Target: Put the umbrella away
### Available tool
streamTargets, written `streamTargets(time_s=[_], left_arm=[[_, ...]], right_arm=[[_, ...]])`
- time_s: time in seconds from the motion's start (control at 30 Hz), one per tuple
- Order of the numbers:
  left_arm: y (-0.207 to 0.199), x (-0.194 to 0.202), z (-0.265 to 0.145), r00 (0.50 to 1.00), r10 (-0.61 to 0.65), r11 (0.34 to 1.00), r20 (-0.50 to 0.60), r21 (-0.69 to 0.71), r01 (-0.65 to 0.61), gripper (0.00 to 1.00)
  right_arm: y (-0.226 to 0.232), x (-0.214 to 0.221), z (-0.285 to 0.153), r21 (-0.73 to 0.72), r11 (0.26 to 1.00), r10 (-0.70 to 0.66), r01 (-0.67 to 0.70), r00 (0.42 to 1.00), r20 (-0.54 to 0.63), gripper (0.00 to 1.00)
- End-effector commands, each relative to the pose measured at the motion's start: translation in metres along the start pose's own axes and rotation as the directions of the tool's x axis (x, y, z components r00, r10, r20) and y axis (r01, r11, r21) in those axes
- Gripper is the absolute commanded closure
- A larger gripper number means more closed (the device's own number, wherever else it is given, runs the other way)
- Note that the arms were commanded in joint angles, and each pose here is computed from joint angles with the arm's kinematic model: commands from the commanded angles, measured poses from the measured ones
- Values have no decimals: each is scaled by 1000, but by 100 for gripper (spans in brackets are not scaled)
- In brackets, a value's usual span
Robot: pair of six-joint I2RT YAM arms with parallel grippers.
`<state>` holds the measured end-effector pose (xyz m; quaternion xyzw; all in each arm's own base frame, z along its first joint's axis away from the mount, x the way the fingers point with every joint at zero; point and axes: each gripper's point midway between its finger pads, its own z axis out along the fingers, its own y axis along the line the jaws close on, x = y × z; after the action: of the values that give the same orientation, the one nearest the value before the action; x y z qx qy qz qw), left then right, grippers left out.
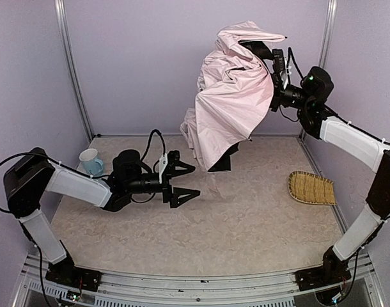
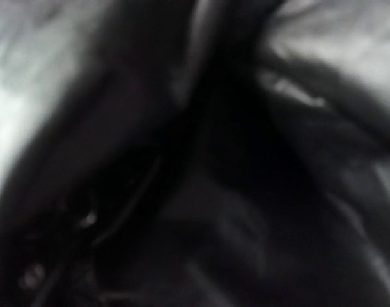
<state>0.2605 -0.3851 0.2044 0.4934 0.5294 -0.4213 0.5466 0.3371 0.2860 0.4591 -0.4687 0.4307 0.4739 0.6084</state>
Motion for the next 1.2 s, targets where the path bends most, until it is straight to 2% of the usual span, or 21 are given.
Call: streamTargets(time_s=[0.0,0.17,0.3,0.37,0.53,0.63,0.7,0.87,0.93,1.0,1.03,1.1,1.17], left_arm=[[0,-27,12,988,54,997,142,44,-61,5],[-43,-18,30,989,-1,965,146,259,-38,8],[-48,-11,44,988,-20,967,153,255,-20,7],[-44,-10,50,987,-29,967,157,254,-12,13],[-53,-14,54,985,-45,946,164,324,-11,43],[-59,-13,51,986,-52,937,156,350,-6,83],[-60,-11,45,988,-55,938,145,348,1,100],[-52,-4,16,996,-20,965,91,263,-5,100],[-47,20,11,999,43,978,-14,206,-39,100],[-29,43,10,989,94,989,-117,123,-79,100],[-18,49,8,984,102,991,-147,100,-88,100],[11,53,1,982,92,995,-164,49,-85,100],[41,61,-3,982,73,997,-174,10,-72,100]], right_arm=[[8,-33,2,-28,997,-64,65,997,46,100],[5,-39,3,-5,996,-83,84,995,49,100],[6,-43,4,-11,996,-92,93,994,52,100],[7,-43,5,-20,995,-95,96,994,50,100],[6,-44,5,-19,995,-98,99,994,43,100],[8,-46,5,-14,994,-112,113,993,40,100],[7,-47,3,-6,993,-119,119,992,35,100],[-15,-62,-19,116,981,-160,158,987,8,100],[-21,-71,-30,158,974,-163,160,987,4,100],[-5,-72,-26,65,984,-163,164,986,-14,100],[13,-67,-21,-30,986,-165,164,986,-24,100],[49,-50,-12,-174,969,-187,177,981,-47,100],[78,-38,-4,-225,950,-236,216,969,-67,100]])
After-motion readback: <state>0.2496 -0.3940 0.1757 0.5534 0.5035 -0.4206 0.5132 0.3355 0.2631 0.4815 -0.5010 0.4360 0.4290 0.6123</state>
